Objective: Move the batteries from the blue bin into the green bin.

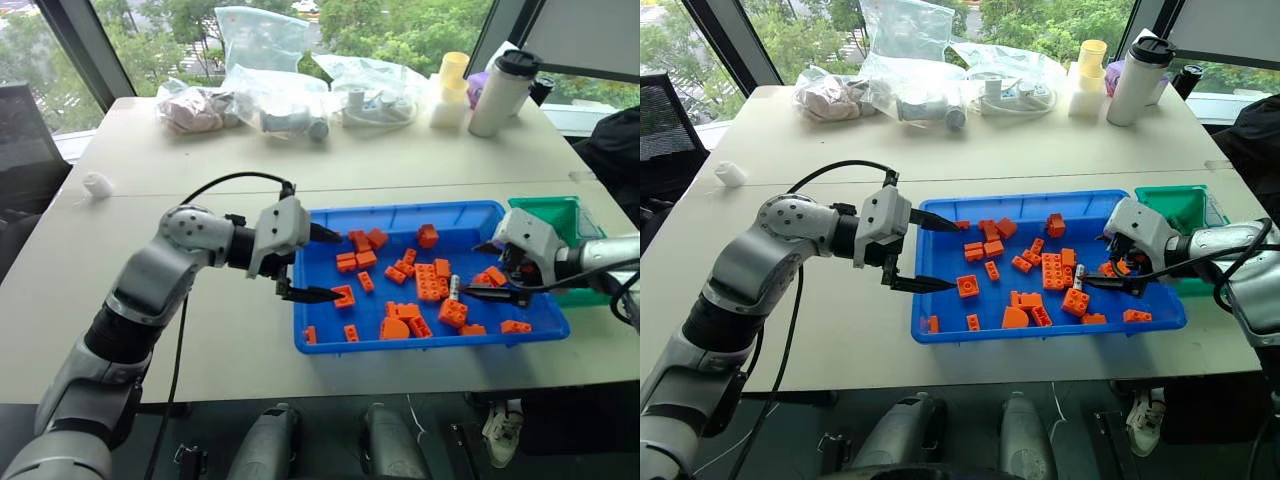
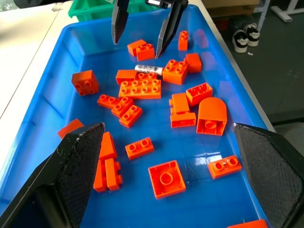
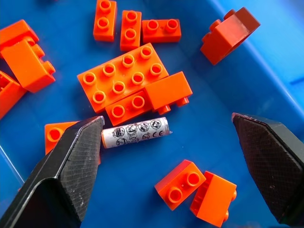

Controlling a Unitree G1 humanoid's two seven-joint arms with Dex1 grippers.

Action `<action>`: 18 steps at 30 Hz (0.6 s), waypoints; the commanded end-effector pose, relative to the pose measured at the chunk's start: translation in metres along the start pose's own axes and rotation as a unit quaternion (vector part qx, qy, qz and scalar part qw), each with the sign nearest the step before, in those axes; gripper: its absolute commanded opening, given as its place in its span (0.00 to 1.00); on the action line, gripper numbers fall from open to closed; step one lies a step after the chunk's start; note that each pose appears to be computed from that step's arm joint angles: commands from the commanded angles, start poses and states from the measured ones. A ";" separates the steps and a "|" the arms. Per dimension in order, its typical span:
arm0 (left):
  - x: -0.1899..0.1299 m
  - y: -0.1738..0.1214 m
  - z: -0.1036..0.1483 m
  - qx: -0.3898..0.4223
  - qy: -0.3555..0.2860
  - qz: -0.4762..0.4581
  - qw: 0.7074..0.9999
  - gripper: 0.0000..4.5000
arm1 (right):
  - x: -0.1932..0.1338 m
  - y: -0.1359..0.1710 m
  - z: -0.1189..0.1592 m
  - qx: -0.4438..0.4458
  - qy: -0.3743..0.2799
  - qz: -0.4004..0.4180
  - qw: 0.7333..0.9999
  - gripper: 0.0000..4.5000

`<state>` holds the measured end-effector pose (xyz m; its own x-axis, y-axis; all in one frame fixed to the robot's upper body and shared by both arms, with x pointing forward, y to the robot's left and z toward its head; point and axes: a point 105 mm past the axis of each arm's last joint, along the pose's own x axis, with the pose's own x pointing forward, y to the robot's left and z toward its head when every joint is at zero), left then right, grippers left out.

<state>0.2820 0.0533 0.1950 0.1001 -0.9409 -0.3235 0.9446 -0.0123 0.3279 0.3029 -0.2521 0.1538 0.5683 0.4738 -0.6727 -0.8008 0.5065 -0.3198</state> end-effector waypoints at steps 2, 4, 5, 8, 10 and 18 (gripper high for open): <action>-0.002 -0.003 0.007 0.009 -0.008 0.008 1.000 1.00 | 0.003 -0.008 -0.001 -0.033 0.012 -0.009 0.999 0.99; -0.002 -0.003 0.007 0.008 -0.008 0.010 1.000 1.00 | 0.004 -0.010 -0.005 -0.042 0.024 -0.008 0.999 0.99; -0.002 -0.003 0.007 0.008 -0.008 0.010 1.000 1.00 | 0.005 -0.008 -0.005 -0.044 0.026 -0.003 0.999 0.99; -0.001 -0.003 0.007 0.007 -0.008 0.010 1.000 1.00 | 0.008 -0.002 -0.004 -0.042 0.020 0.017 0.999 0.99; -0.001 -0.003 0.007 0.007 -0.009 0.010 1.000 1.00 | 0.009 0.005 -0.003 -0.044 0.019 0.033 0.998 0.99; 0.002 -0.001 0.008 0.010 -0.011 0.008 1.000 1.00 | 0.016 0.018 -0.001 -0.031 0.007 0.061 0.998 0.99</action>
<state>0.2807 0.0514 0.1920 0.1118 -0.9437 -0.3113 0.9507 0.0104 0.3098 0.2966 -0.2379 0.1303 0.4483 0.5185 -0.7281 -0.8778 0.4091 -0.2491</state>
